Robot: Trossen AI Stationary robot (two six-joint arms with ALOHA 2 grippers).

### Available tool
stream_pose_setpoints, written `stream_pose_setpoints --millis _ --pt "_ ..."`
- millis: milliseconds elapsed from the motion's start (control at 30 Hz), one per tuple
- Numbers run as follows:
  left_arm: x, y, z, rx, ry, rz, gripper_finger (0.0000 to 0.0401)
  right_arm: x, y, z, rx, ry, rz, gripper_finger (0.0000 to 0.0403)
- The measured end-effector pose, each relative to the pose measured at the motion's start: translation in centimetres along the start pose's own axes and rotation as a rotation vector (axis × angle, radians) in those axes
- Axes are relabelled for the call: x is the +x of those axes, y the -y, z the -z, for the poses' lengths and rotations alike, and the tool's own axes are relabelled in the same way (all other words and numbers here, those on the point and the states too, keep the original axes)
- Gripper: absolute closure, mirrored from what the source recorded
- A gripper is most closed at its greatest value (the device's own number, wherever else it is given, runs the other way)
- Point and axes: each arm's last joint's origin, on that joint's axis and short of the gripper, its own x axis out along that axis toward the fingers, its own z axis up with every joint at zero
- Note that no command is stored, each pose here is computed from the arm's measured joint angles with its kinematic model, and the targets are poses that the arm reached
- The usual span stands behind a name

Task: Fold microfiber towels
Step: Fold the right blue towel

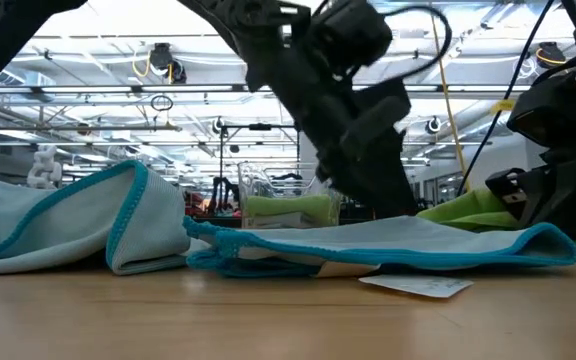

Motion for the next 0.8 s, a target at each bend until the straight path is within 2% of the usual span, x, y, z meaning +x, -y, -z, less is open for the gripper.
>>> stream_pose_setpoints --millis 167,367,567,733,800 --pt "0.8 -1.1 0.5 -0.017 -0.034 0.030 0.0115 0.0 0.0 0.0 0.002 0.001 -0.001 0.0398" --pt "1.6 -1.2 1.0 0.042 -0.054 0.091 0.0160 0.0 0.0 0.0 0.000 0.011 0.012 0.0399" --pt "2.1 -1.1 1.2 0.092 -0.043 0.093 0.0268 0.0 0.1 -0.2 0.046 0.046 0.062 0.0399" --pt "1.4 -1.3 1.0 0.005 -0.058 0.033 0.0378 -0.1 0.7 -0.1 0.240 0.106 0.223 0.0399" --pt "0.7 -1.7 0.8 -0.045 -0.063 -0.029 0.0387 -0.2 1.0 0.1 0.340 0.132 0.284 0.0399"
